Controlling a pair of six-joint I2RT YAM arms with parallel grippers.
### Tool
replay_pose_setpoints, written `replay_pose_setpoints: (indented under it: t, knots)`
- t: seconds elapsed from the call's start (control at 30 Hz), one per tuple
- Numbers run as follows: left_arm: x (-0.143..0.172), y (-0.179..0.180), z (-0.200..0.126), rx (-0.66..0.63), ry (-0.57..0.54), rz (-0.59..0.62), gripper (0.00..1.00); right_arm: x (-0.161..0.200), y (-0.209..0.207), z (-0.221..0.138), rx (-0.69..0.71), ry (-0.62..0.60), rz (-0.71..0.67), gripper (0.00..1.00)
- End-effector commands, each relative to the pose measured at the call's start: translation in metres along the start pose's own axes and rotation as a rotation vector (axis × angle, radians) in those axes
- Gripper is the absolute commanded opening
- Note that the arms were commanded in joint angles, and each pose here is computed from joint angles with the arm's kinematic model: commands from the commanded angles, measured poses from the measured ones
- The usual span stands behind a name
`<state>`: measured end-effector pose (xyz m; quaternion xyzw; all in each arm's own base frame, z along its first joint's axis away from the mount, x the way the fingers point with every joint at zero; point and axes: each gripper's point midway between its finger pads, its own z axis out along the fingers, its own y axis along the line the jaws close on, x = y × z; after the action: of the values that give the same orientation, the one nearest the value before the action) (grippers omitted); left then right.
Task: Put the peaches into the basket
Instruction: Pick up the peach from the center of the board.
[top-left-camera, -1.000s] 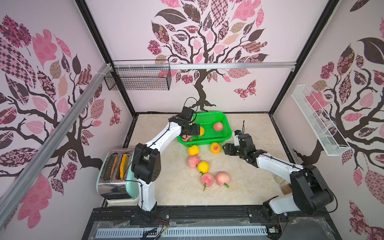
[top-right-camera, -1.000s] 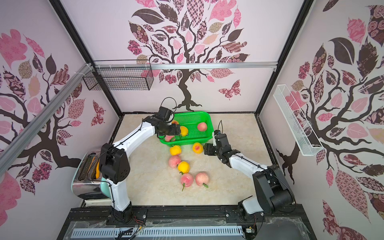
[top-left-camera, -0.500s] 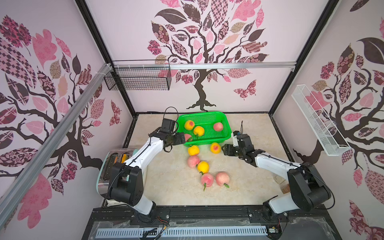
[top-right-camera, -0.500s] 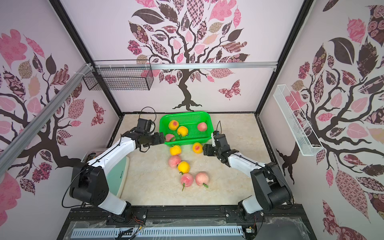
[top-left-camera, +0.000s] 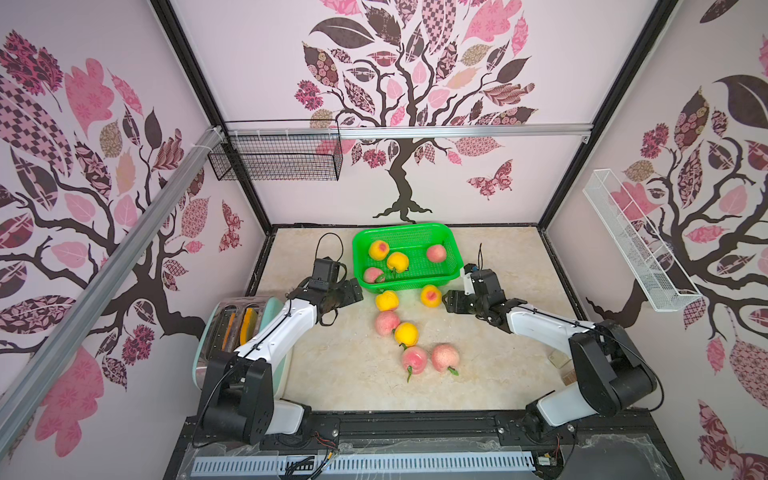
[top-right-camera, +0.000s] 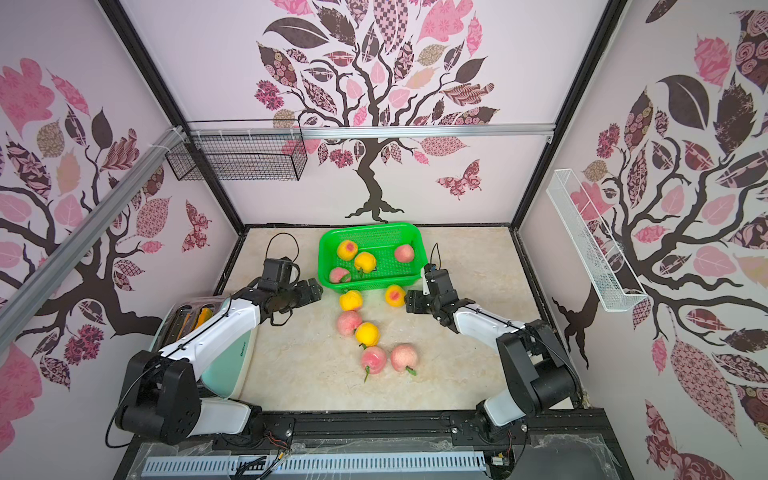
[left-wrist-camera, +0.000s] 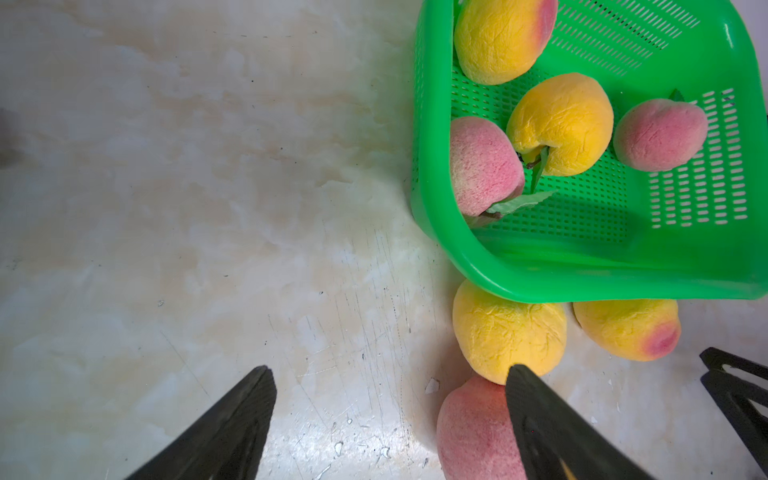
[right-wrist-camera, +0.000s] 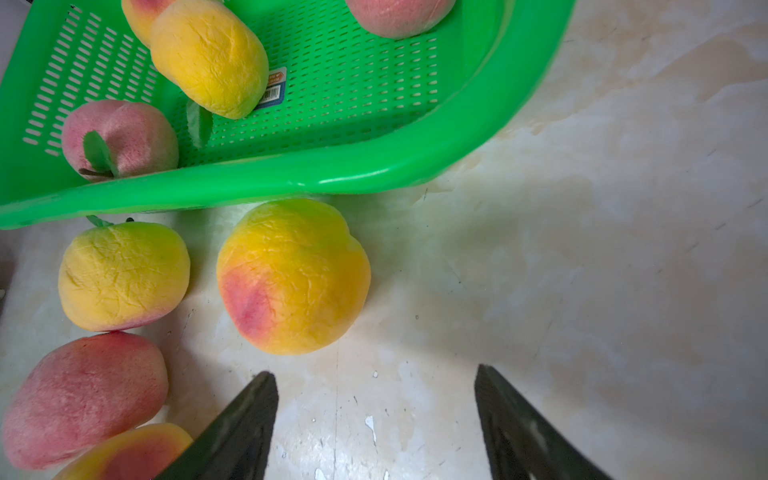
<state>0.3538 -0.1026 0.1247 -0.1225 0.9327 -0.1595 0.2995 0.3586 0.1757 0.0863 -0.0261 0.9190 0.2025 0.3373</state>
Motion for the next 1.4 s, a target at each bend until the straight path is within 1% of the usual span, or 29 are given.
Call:
replay_pose_setpoints:
  t: [0.0, 0.07, 0.2, 0.37, 0.5, 0.6, 0.77, 0.87, 1.0, 1.17, 1.27, 1.37]
  knots:
    - [-0.009, -0.001, -0.003, 0.038, -0.056, -0.040, 0.90, -0.016, 0.015, -0.015, -0.022, -0.023, -0.028, 0.77]
    - [-0.008, 0.001, -0.001, 0.043, -0.053, -0.041, 0.90, -0.006, 0.013, -0.022, -0.012, 0.018, -0.024, 0.77]
    - [-0.007, 0.004, 0.002, 0.041, -0.061, -0.022, 0.90, 0.023, 0.011, -0.040, -0.007, 0.145, -0.011, 0.77]
    - [-0.005, 0.006, 0.003, 0.060, -0.070, -0.041, 0.90, 0.049, 0.016, -0.071, -0.040, 0.243, 0.020, 0.78]
    - [0.000, 0.008, 0.007, 0.065, -0.063, -0.060, 0.90, 0.067, 0.013, -0.089, -0.018, 0.335, 0.019, 0.78]
    - [0.003, 0.012, 0.008, 0.056, -0.066, -0.060, 0.90, 0.078, 0.022, -0.098, -0.060, 0.399, 0.052, 0.78]
    - [0.005, 0.016, 0.008, 0.038, -0.071, -0.049, 0.90, 0.097, 0.036, -0.108, -0.110, 0.462, 0.103, 0.78]
    - [0.004, 0.016, 0.009, 0.035, -0.076, -0.042, 0.90, 0.113, 0.049, -0.109, -0.125, 0.524, 0.061, 0.78]
    - [0.002, 0.015, 0.014, 0.038, -0.069, -0.050, 0.90, 0.133, 0.059, -0.110, -0.074, 0.593, -0.065, 0.78]
    - [-0.001, 0.011, 0.018, 0.054, -0.070, -0.057, 0.90, 0.138, 0.053, -0.104, 0.074, 0.587, -0.200, 0.78]
    - [-0.001, 0.011, 0.019, 0.050, -0.063, -0.049, 0.90, 0.140, 0.056, -0.100, 0.081, 0.598, -0.216, 0.78]
    - [0.001, 0.012, 0.019, 0.047, -0.061, -0.050, 0.90, 0.139, 0.061, -0.097, 0.065, 0.582, -0.213, 0.78]
